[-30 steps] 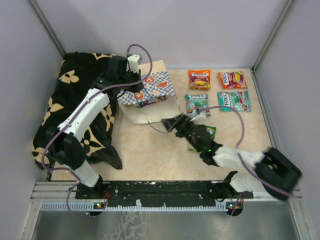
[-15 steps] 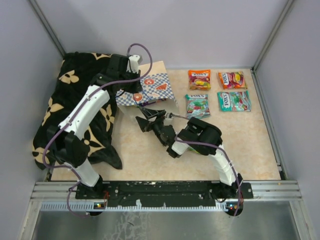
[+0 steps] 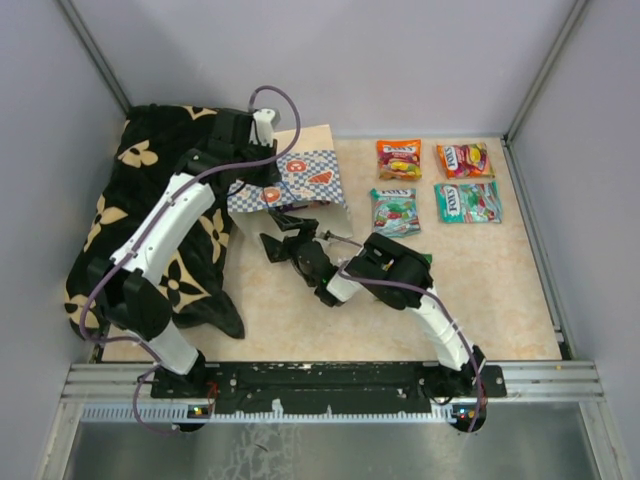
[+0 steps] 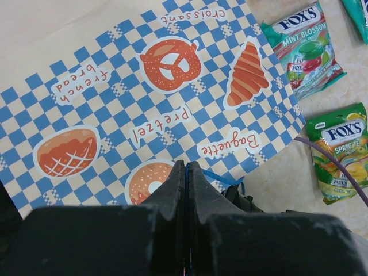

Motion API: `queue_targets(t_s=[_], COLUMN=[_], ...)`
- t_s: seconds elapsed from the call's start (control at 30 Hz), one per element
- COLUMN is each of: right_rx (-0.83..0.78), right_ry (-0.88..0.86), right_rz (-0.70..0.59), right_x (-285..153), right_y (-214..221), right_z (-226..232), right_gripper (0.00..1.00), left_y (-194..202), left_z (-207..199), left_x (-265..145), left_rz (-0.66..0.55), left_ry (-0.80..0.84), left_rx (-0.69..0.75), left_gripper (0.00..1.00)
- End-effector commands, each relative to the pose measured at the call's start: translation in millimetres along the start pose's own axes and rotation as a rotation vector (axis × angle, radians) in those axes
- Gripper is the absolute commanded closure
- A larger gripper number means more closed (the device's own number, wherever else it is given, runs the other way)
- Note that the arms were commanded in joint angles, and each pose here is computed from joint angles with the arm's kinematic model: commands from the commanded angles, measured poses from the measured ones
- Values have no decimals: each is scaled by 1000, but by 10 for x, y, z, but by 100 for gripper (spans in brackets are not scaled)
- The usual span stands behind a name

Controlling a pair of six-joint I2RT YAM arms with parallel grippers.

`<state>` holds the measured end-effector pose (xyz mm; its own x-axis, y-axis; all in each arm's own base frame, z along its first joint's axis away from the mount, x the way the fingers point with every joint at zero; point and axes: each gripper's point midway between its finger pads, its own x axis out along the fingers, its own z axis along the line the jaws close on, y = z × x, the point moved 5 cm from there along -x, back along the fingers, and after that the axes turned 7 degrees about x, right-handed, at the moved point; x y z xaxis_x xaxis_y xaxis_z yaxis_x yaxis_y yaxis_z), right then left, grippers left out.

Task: Take the snacks out of the paper bag
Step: Take out the snack from the paper bag.

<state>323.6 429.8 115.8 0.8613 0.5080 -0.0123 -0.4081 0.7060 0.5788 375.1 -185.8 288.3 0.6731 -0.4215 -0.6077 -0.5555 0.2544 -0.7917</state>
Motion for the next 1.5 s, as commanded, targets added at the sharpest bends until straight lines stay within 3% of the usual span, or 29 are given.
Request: queue_targets(t_s=[0.0, 0.27, 0.53, 0.83, 0.97, 1.17, 1.47], right_rx=[408, 457, 459, 457, 455, 439, 385], right_ry=[17, 55, 91, 64, 31, -40, -129], right_rz=[-68, -110, -213, -353, -400, -414, -361], right_x=[162, 534, 1118, 1616, 1807, 2011, 1983], right_y=[19, -103, -291, -468, -592, -770, -667], right_z=[81, -107, -241, -80, 7, 125, 430], right_gripper=[16, 17, 17, 16, 23, 32, 32], left_y=[-28, -7, -8, 19, 46, 98, 85], left_z=[63, 161, -78, -254, -297, -314, -311], left_x=[-177, -425, -568, -630, -618, -579, -544], left_rz=[-24, -63, -114, -129, -120, -109, -108], left_ry=[-67, -178, -30, 47, 73, 86, 85], left_rx=[2, -15, -55, -53, -51, -46, -45], left_gripper=[100, 100, 100, 100, 100, 100, 100])
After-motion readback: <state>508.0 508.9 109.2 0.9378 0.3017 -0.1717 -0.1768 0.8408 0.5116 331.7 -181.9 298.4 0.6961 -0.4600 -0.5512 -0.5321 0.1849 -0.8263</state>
